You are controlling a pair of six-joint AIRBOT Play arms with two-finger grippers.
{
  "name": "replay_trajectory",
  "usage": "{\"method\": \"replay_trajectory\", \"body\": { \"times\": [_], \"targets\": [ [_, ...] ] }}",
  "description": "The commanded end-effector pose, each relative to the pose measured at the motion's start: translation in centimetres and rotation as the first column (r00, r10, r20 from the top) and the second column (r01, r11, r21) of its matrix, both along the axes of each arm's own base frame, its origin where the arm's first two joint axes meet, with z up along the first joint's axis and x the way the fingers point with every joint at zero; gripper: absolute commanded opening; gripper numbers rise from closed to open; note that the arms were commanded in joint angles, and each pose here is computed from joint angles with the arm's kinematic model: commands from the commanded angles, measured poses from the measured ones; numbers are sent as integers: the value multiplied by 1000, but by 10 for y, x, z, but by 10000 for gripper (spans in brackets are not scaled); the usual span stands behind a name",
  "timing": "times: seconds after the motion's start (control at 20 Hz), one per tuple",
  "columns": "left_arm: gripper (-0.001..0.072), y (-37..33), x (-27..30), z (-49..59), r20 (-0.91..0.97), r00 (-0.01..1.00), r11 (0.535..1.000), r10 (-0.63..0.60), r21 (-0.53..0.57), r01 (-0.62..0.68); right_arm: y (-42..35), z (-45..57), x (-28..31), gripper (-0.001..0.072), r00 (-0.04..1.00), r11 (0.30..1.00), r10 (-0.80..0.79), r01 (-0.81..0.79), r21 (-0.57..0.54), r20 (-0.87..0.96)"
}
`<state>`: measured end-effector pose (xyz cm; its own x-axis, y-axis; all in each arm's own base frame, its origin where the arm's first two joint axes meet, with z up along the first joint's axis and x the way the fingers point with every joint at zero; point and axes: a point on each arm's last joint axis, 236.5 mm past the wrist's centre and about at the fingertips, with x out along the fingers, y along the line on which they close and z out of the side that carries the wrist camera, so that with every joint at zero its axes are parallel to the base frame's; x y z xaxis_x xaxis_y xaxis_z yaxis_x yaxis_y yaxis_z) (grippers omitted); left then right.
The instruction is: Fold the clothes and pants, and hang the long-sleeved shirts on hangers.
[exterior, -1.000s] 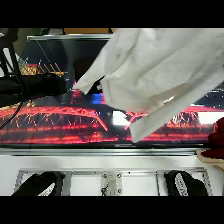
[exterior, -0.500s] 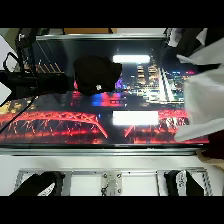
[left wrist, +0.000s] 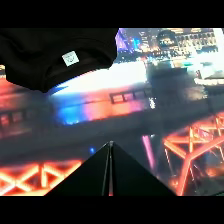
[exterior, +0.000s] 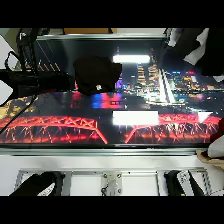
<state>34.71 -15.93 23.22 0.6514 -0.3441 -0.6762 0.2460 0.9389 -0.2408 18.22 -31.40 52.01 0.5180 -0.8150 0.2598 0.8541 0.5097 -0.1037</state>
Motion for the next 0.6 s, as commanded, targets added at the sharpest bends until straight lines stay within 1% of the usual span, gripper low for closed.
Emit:
{"method": "replay_trajectory", "body": {
  "times": [0.0, 0.15, 0.3, 0.55],
  "targets": [
    [16, 1, 0, 0, 2, 1000, 1000, 0, 3, 0, -18, 7, -25, 7, 997, 997, -77, 76, 34, 24],
    [17, 1, 0, 0, 2, 1000, 1000, 0, 3, 0, -43, -20, -51, 7, 988, 977, -151, 146, 156, 20],
    [16, 1, 0, 0, 1, 1000, 1000, 0, 4, 0, -52, -25, -61, 7, 983, 969, -181, 174, 177, 24],
    [17, 1, 0, -1, -3, 1000, 1000, 0, 4, 0, -63, -41, -59, 7, 983, 958, -181, 174, 227, 10]
  ]
}}
